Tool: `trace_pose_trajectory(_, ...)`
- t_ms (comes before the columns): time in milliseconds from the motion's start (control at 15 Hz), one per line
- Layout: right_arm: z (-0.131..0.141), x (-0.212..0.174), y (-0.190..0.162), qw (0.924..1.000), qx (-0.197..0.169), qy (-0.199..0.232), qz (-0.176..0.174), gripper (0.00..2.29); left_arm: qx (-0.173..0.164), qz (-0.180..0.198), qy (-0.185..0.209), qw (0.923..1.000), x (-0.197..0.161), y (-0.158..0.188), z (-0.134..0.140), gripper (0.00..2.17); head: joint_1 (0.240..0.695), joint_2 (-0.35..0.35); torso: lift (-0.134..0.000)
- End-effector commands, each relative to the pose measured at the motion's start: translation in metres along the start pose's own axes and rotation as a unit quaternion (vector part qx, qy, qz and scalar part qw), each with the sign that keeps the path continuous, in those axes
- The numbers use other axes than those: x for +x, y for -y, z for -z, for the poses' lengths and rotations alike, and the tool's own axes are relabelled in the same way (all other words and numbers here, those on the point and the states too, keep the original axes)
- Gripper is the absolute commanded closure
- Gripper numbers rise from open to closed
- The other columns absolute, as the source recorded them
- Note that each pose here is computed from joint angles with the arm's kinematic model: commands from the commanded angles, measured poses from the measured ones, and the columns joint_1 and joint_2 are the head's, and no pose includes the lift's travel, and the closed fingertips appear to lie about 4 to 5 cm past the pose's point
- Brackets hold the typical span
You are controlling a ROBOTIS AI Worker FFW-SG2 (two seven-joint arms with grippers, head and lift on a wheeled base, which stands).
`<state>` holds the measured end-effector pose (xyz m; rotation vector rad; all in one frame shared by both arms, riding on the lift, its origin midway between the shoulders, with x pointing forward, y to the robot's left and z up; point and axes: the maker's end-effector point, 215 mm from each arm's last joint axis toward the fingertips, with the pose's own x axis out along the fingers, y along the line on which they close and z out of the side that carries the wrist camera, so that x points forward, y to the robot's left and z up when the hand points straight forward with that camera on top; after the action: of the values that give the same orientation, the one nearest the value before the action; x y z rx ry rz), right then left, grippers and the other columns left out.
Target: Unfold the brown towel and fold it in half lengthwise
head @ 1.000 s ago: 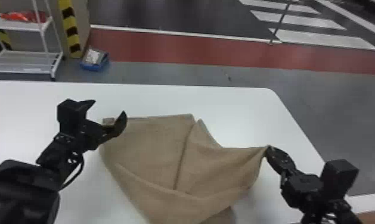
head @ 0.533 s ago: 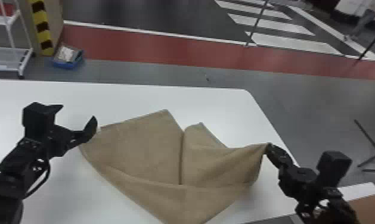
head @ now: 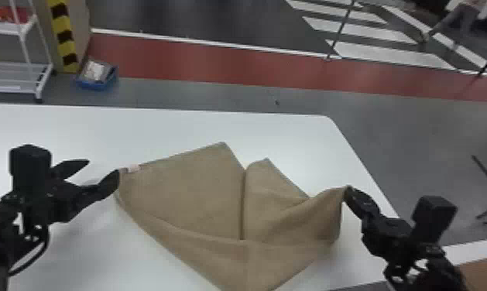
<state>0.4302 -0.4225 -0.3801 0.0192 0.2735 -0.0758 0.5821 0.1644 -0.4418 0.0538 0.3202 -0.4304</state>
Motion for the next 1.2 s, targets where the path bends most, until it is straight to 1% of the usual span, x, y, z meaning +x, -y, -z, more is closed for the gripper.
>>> trace_pose_trajectory(0,0.002,0.001,-0.006,1.0000,-0.001,-0.002,-0.004,1.30,-0.011,0.006,0.005,0.9999,0.000,0.000,-0.004,0.35,0.695,-0.277,-0.125)
trace_pose_trajectory(133,0.003,0.001,-0.006,1.0000,0.000,-0.003,-0.004,1.30,-0.009,0.016,0.004,0.9998,0.006,0.006,-0.005,0.35,0.695,-0.272,-0.125)
trace_pose_trajectory(467,0.005,-0.002,-0.001,1.0000,0.001,-0.005,-0.003,1.29,-0.003,0.031,-0.021,0.9993,0.020,0.019,0.014,0.36,0.695,-0.288,-0.125)
trace_pose_trajectory(533,0.005,-0.004,0.001,1.0000,0.000,-0.005,-0.002,1.30,-0.002,0.029,-0.023,0.9993,0.019,0.016,0.016,0.49,0.695,-0.291,-0.125)
trace_pose_trajectory(667,0.005,-0.004,0.003,1.0000,0.000,-0.005,-0.003,1.30,0.000,0.029,-0.024,0.9993,0.018,0.014,0.017,0.53,0.695,-0.296,-0.125)
trace_pose_trajectory(733,0.004,-0.004,0.001,1.0000,0.001,-0.003,-0.005,1.30,0.000,0.029,-0.023,0.9993,0.017,0.014,0.016,0.78,0.695,-0.297,-0.125)
trace_pose_trajectory(800,0.003,-0.003,0.000,1.0000,0.002,-0.003,-0.006,1.30,-0.001,0.028,-0.022,0.9994,0.016,0.013,0.015,0.85,0.695,-0.296,-0.125)
trace_pose_trajectory(867,0.003,-0.003,0.000,1.0000,0.003,-0.003,-0.006,1.30,-0.001,0.030,-0.022,0.9993,0.015,0.014,0.017,0.85,0.695,-0.295,-0.125)
trace_pose_trajectory(1000,0.003,-0.004,-0.002,0.9999,0.011,-0.001,-0.011,1.30,0.000,0.044,-0.008,0.9990,0.013,0.015,0.009,0.85,0.695,-0.294,-0.125)
trace_pose_trajectory(1133,0.005,-0.004,-0.001,0.9999,0.012,-0.003,-0.010,1.30,-0.002,0.049,-0.002,0.9988,0.010,0.018,0.008,0.82,0.695,-0.294,-0.125)
